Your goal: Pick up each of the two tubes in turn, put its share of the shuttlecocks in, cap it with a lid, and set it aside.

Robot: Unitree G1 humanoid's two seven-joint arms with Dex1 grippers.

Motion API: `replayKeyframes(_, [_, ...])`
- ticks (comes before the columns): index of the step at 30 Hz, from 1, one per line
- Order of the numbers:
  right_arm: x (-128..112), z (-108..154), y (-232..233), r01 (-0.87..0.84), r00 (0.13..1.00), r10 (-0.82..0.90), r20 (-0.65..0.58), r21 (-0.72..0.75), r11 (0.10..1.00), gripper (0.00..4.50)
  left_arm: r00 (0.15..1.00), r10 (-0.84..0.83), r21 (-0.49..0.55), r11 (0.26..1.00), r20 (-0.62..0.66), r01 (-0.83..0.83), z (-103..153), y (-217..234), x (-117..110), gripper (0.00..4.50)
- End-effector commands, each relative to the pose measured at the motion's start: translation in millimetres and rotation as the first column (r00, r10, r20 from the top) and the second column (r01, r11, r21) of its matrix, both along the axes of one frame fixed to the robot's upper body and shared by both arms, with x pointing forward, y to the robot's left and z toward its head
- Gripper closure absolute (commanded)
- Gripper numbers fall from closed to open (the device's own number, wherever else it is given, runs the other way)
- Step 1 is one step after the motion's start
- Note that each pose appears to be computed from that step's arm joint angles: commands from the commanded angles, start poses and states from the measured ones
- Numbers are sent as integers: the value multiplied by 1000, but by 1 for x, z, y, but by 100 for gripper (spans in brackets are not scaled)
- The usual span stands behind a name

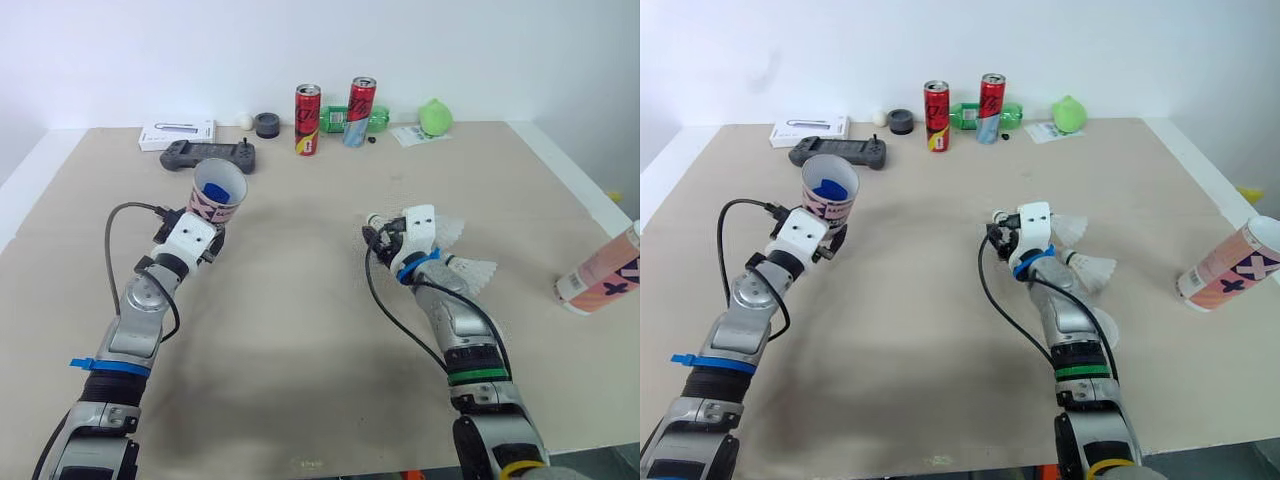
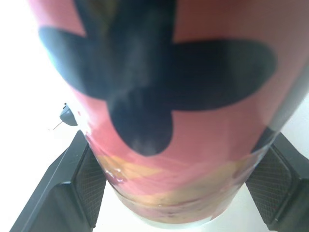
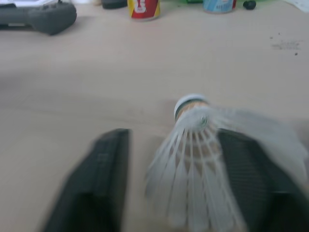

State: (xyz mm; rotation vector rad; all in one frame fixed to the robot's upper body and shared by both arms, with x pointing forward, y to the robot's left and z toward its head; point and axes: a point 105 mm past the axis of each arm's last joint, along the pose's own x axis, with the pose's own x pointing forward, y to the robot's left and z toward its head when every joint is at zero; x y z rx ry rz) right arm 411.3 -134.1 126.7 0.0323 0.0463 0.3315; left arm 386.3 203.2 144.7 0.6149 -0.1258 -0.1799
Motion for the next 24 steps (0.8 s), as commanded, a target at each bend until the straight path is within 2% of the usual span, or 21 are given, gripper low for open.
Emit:
replayKeyframes(1, [4, 15, 0, 3, 998, -4, 61, 15, 1000, 339, 998, -11, 36, 999, 68, 9, 19, -3, -2, 86])
replayKeyframes(2, [4, 15, 0, 1, 998, -2, 62, 15, 1000, 395, 998, -9, 50, 999, 69, 6, 19, -3, -2, 86])
replayKeyframes(4, [2, 14, 0, -3, 998, 3, 65, 13, 1000, 444, 997, -5, 77, 997, 71, 0, 19, -3, -2, 86])
replayKeyframes(7, [-3, 25, 5, -56, 993, 56, 108, 1, 998, 444, 998, 1, 109, 994, 69, -8, 18, -3, -1, 86])
replayKeyframes(9, [-12, 43, 15, -140, 975, 140, 173, -12, 990, 444, 998, 8, 133, 991, 64, -17, 16, -2, 1, 86])
replayKeyframes(12, [-41, 84, 45, -359, 872, 370, 319, -95, 929, 444, 998, 20, 190, 981, 54, -30, 13, 1, 3, 86])
replayKeyframes(15, [-64, 110, 71, -486, 769, 524, 366, -198, 851, 444, 999, 15, 229, 973, 39, -23, 11, -2, 5, 86])
replayKeyframes(19, [-79, 117, 105, -562, 681, 657, 325, -344, 752, 444, 1000, -4, 254, 967, 17, -1, 6, -11, 7, 86])
replayKeyframes(24, [-79, 109, 143, -580, 641, 721, 265, -448, 680, 444, 999, -33, 265, 964, 26, 25, 8, -20, 8, 86])
